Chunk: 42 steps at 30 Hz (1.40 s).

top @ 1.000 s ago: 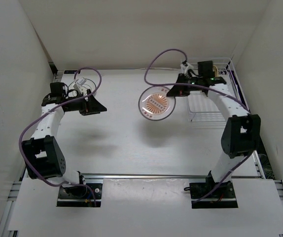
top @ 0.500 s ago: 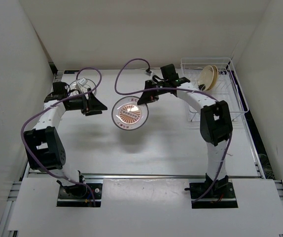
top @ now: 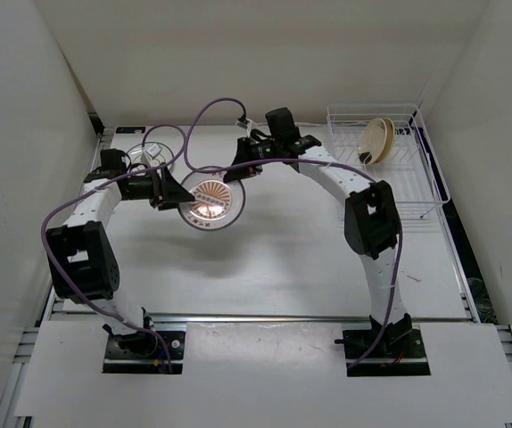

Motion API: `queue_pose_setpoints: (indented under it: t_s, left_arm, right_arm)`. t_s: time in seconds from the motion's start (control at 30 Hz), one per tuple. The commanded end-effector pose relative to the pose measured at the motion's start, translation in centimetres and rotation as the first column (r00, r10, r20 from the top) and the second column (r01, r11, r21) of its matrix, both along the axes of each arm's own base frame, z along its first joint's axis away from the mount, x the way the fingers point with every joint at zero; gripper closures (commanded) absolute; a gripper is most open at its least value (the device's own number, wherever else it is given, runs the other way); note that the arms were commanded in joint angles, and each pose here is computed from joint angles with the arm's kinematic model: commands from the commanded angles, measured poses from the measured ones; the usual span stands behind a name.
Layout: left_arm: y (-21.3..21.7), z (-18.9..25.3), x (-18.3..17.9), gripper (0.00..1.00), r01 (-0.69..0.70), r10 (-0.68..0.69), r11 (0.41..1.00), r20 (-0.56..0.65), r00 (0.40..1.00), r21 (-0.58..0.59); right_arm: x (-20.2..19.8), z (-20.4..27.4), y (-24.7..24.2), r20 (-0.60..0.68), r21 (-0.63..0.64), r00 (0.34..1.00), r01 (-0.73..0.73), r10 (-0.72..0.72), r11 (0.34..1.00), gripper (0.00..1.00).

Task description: Unload the plates from the dish rack

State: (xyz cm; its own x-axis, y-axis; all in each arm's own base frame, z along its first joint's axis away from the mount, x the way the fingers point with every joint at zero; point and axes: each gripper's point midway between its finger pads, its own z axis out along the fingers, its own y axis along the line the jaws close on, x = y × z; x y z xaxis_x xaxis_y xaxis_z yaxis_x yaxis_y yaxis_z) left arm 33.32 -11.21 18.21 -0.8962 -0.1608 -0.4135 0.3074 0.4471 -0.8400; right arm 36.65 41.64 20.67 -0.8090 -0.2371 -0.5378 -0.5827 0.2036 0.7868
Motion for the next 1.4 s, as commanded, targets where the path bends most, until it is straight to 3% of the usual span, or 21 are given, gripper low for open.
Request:
queue_pose_setpoints:
  t_s: [0.0,0.13,0.27,0.3,0.4,0.53,0.6,0.93,1.1,1.17,1.2,1.37]
  left_arm:
    - [-0.2,1.5,0.6,0.35,0.020,-0.019,1.000,0.063,0.998,-0.009]
    - [-0.1,1.3,0.7,0.90,0.017,-0.017,1.000,0.069,0.997,0.005]
    - [0.0,1.4,0.8,0.90,0.015,-0.017,1.000,0.085,0.996,0.017]
    - [0.1,1.5,0.8,0.90,0.008,-0.011,1.000,0.094,0.996,0.031]
    - [0.6,1.2,1.2,0.90,-0.042,0.036,0.996,0.072,0.997,0.076]
    - [1.5,1.3,2.8,0.90,-0.153,0.149,0.981,0.046,0.988,0.120]
    - [1.8,1.8,3.7,0.90,-0.215,0.215,0.969,0.016,0.976,0.118]
    - [2.4,1.7,11.3,0.90,-0.281,0.272,0.959,-0.188,0.944,-0.026]
    - [7.0,2.0,17.6,0.90,-0.364,0.354,0.930,-0.150,0.923,-0.048]
    - [9.7,2.5,19.4,0.90,-0.411,0.404,0.910,-0.116,0.908,-0.051]
    - [10.6,1.2,20.2,0.90,-0.429,0.419,0.902,-0.135,0.898,-0.054]
    - [16.4,-1.0,22.3,0.90,-0.512,0.501,0.857,-0.140,0.854,-0.058]
  right_arm:
    - [0.0,3.2,1.5,0.061,0.083,0.997,-0.045,0.040,0.996,1.00]
    - [-0.3,2.7,1.9,0.054,0.079,0.997,-0.053,0.049,0.995,1.00]
    - [-0.2,2.2,1.6,0.061,0.053,0.998,-0.035,0.032,0.998,0.98]
    - [-0.1,1.5,1.5,0.062,0.032,0.998,-0.023,0.021,0.999,0.78]
    - [1.9,0.9,-0.3,0.130,-0.063,0.987,0.098,-0.089,0.993,0.40]
    - [4.2,-0.8,-5.3,0.246,-0.231,0.938,0.301,-0.244,0.925,0.40]
    - [4.1,0.5,-7.5,0.291,-0.232,0.922,0.329,-0.257,0.915,0.40]
    - [-3.6,1.2,-16.8,0.271,-0.309,0.912,0.384,-0.306,0.870,0.38]
    - [-9.5,-1.1,-21.4,0.217,-0.401,0.944,0.319,-0.249,0.859,0.31]
    - [-10.5,-1.6,-23.5,0.248,-0.436,0.951,0.281,-0.186,0.855,0.21]
    - [-11.8,-2.4,-24.8,0.201,-0.489,0.963,0.256,-0.178,0.834,0.19]
    - [-11.9,-2.5,-29.4,0.172,-0.521,0.960,0.278,-0.220,0.807,0.11]
